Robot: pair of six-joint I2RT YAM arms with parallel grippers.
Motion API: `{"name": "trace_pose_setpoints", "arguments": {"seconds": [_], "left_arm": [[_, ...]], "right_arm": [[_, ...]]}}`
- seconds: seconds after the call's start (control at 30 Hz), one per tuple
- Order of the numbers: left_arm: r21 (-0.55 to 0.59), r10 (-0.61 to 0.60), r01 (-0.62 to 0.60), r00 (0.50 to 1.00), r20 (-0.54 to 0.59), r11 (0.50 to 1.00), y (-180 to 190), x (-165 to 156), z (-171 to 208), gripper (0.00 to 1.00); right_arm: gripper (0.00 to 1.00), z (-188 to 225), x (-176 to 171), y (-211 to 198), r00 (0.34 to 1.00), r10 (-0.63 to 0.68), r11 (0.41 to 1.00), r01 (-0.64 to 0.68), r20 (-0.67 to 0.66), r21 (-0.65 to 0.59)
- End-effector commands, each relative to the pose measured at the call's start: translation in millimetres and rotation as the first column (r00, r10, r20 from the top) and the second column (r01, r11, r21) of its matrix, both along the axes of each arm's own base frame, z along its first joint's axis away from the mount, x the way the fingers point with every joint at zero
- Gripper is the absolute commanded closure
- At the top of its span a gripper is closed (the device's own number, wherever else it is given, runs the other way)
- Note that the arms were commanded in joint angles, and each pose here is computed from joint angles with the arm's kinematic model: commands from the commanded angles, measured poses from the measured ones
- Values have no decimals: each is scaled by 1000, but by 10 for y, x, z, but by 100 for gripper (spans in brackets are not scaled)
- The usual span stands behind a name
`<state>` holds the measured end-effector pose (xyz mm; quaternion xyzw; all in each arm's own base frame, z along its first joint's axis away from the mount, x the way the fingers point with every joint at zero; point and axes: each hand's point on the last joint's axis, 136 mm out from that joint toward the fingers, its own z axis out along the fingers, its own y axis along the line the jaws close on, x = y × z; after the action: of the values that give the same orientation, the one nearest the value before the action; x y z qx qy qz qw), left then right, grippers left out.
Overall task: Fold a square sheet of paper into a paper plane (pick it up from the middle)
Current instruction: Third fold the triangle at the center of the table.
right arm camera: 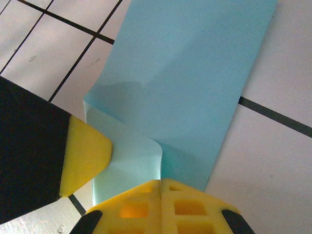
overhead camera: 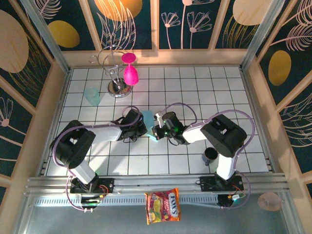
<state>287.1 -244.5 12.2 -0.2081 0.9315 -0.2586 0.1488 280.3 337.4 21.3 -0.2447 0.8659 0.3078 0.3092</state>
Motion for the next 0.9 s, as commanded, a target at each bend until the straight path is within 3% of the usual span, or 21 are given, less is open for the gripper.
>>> {"name": "trace_pose_setpoints", "arguments": {"seconds": [0.0,0.13,0.23,0.4,0.5,0.73,0.87], "left_arm": [[66,36,-32,997,-68,997,147,-137,-237,93],[74,42,-37,997,-71,997,172,-149,-267,93],[66,39,-35,997,-64,997,152,-130,-257,94],[66,37,-34,998,-48,997,132,-82,-229,94],[71,39,-36,999,-38,997,137,-59,-205,94],[62,40,-38,999,-30,997,137,-68,-194,95],[58,36,-34,999,-28,998,131,-61,-192,95]], "right_arm": [[91,141,9,17,999,-12,1000,12,-34,18],[69,373,100,-45,995,-70,996,73,-69,46],[58,452,157,-165,987,-120,990,127,-107,55],[52,600,152,-315,980,-161,983,169,-116,65],[55,697,105,-311,976,-148,984,162,-159,78],[80,646,-172,-112,928,-29,989,80,-372,125],[83,567,-227,-23,913,-18,992,68,-407,108]]}}
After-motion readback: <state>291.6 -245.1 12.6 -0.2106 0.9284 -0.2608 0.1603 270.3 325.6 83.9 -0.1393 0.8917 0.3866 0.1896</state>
